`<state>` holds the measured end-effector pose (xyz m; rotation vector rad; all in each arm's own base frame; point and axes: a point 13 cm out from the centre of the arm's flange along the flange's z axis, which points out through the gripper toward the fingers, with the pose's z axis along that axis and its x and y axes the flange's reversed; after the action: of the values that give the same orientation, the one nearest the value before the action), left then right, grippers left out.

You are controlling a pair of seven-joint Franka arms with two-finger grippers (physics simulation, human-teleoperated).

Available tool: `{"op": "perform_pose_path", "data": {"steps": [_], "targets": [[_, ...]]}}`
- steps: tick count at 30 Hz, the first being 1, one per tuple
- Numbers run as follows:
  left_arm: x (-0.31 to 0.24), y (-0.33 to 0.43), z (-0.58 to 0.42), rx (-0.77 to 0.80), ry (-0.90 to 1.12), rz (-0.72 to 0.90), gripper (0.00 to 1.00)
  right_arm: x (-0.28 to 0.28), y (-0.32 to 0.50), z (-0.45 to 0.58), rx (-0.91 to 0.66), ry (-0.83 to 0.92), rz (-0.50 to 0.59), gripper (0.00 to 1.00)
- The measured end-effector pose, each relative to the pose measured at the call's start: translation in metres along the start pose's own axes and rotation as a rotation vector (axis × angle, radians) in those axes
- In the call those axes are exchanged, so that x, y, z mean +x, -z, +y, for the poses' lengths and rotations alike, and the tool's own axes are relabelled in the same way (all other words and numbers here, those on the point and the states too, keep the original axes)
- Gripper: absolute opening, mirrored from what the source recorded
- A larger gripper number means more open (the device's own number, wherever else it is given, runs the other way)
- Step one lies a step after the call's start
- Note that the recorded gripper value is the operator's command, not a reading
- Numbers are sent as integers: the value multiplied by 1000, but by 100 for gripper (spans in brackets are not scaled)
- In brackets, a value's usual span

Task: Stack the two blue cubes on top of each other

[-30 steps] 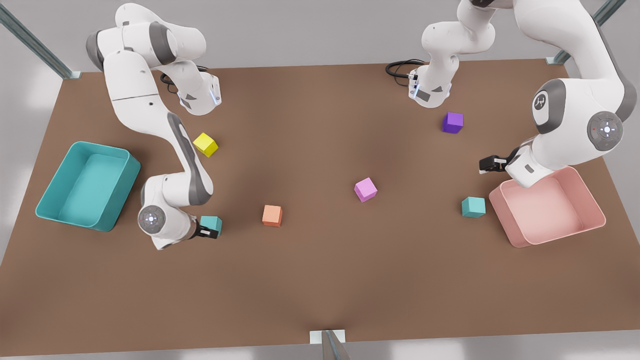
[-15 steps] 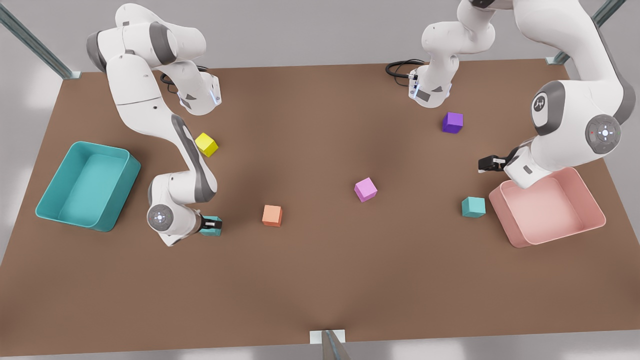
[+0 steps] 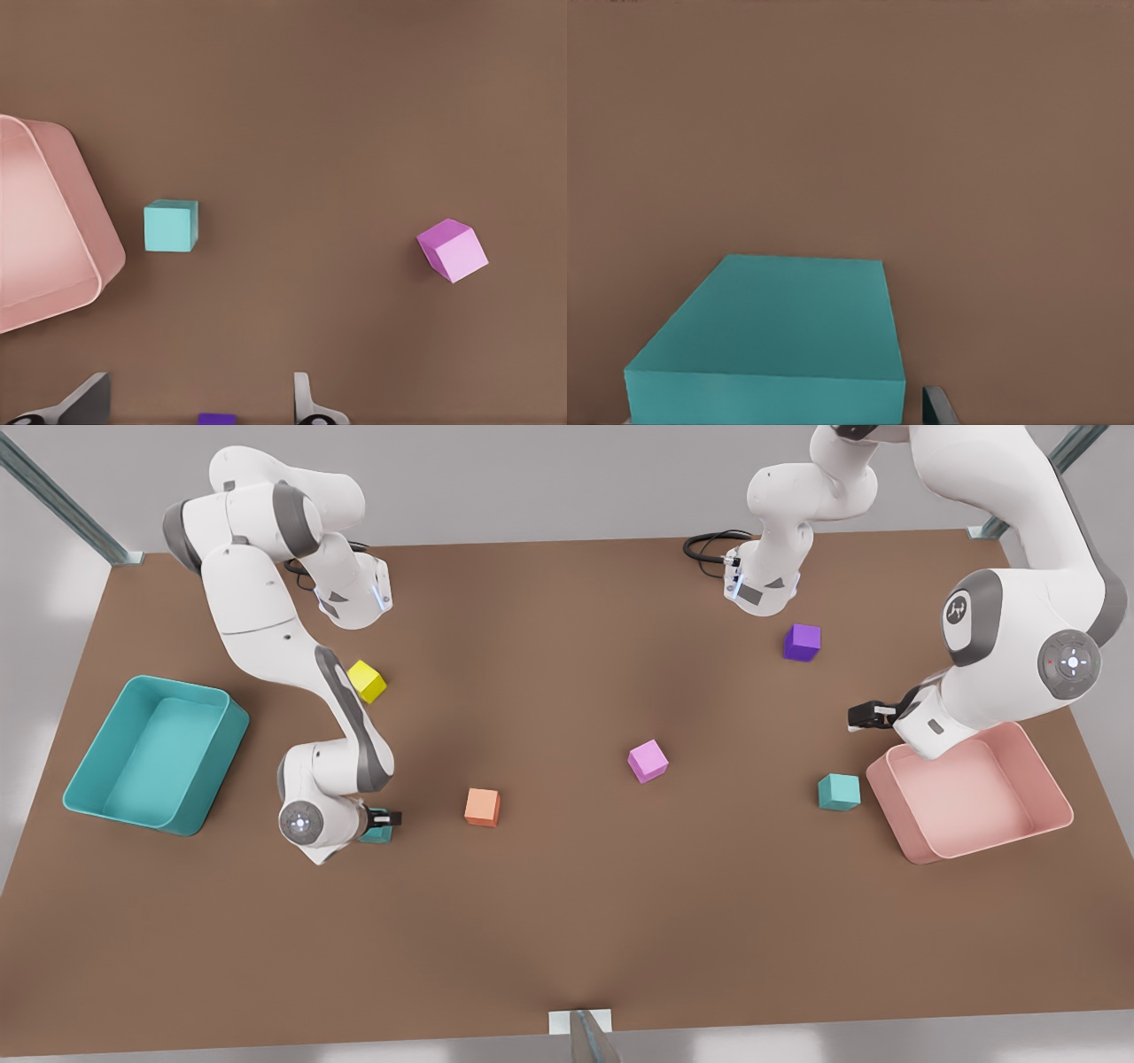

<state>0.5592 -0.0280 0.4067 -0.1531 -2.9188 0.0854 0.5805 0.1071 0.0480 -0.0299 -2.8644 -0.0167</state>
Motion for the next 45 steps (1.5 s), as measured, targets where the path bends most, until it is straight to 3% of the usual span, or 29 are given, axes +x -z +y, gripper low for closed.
{"op": "perform_pose_path", "data": {"steps": [4, 8, 11, 18, 24, 30, 37, 43, 45], "targets": [[0, 0, 0, 0, 0, 0, 100, -6, -1, -1, -4, 8, -9, 99], [1, 0, 0, 0, 1, 3, 100, -10, -2, 0, -11, 13, -16, 67], [2, -1, 0, 1, 1, 7, 100, -13, 1, 2, -20, 19, -24, 64], [3, -1, 0, 0, 0, 12, 100, -29, 56, 51, -75, 85, -102, 64], [3, -1, 0, 0, 0, 13, 100, -51, 136, 197, -156, 192, -231, 64], [1, -9, 3, 4, 6, 32, 100, -48, 114, 350, -237, 202, -270, 64], [-40, -148, 89, 39, 127, 111, 100, -46, 63, 392, -268, 66, -268, 64], [-66, -227, 95, 20, 70, 21, 100, -44, 38, 426, -314, -13, -288, 65], [-74, -235, 94, 12, 41, -9, 100, -44, 36, 432, -325, -37, -296, 100]]}}
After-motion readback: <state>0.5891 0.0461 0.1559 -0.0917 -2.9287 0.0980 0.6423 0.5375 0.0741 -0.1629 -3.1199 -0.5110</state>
